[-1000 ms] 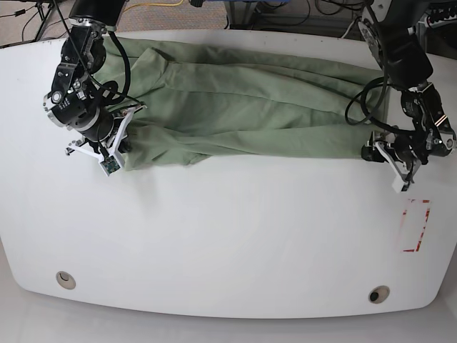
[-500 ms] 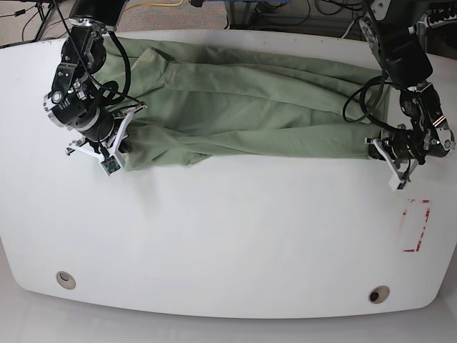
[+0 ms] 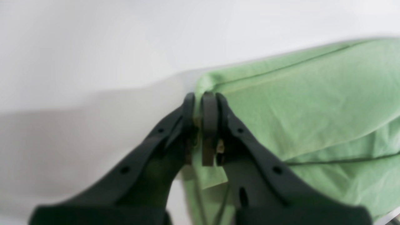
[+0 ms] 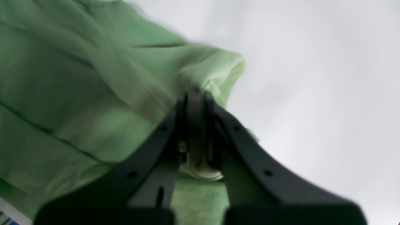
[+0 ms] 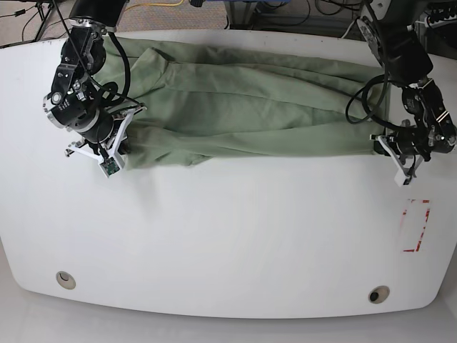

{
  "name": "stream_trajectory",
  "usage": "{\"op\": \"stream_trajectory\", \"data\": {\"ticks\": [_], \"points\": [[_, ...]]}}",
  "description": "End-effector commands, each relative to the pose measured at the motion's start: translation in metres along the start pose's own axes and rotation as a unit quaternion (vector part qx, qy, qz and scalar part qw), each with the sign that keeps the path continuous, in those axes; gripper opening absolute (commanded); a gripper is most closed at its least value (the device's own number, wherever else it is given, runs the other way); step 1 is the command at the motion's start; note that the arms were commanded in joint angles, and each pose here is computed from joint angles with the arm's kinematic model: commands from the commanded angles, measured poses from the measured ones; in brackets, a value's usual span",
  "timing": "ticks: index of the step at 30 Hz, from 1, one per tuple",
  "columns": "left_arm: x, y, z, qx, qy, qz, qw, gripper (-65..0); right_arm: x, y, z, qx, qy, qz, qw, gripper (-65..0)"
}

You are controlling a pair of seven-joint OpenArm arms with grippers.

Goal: Layout the t-shirt on the table in an organized manner, then fold the t-shirt properly
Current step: 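Hold the folded edge with both grippers and pull it toward the robot base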

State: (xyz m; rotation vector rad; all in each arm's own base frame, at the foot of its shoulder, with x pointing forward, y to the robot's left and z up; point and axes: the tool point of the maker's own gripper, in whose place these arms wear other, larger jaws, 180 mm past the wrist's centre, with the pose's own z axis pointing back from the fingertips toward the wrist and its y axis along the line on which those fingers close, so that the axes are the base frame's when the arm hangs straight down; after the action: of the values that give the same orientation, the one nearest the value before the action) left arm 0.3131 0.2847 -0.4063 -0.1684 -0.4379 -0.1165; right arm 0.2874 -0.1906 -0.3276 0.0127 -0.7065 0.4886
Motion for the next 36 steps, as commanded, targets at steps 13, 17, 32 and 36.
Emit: {"op": "stream_trajectory", "data": {"ticks": [13,17,32,36], "points": [[0.012,0.011,0.036,0.051,-0.006,-0.04,0.998,-63.2,0.02,-0.005,0.012,-0.014,-0.035,0.014,0.9992,-64.7],[0.006,0.011,0.041,0.061,-0.003,-0.048,0.997,-63.1,0.024,-0.004,0.016,0.0,-0.055,-0.002,0.9985,-64.7],[-0.021,0.01,0.038,0.062,0.023,-0.049,0.997,-62.9,-0.018,-0.02,0.044,0.023,-0.049,-0.109,0.9926,-64.4],[-0.03,0.01,0.036,0.061,0.033,-0.048,0.996,-62.9,-0.029,-0.008,0.045,0.045,-0.045,-0.118,0.9909,-64.4]]}}
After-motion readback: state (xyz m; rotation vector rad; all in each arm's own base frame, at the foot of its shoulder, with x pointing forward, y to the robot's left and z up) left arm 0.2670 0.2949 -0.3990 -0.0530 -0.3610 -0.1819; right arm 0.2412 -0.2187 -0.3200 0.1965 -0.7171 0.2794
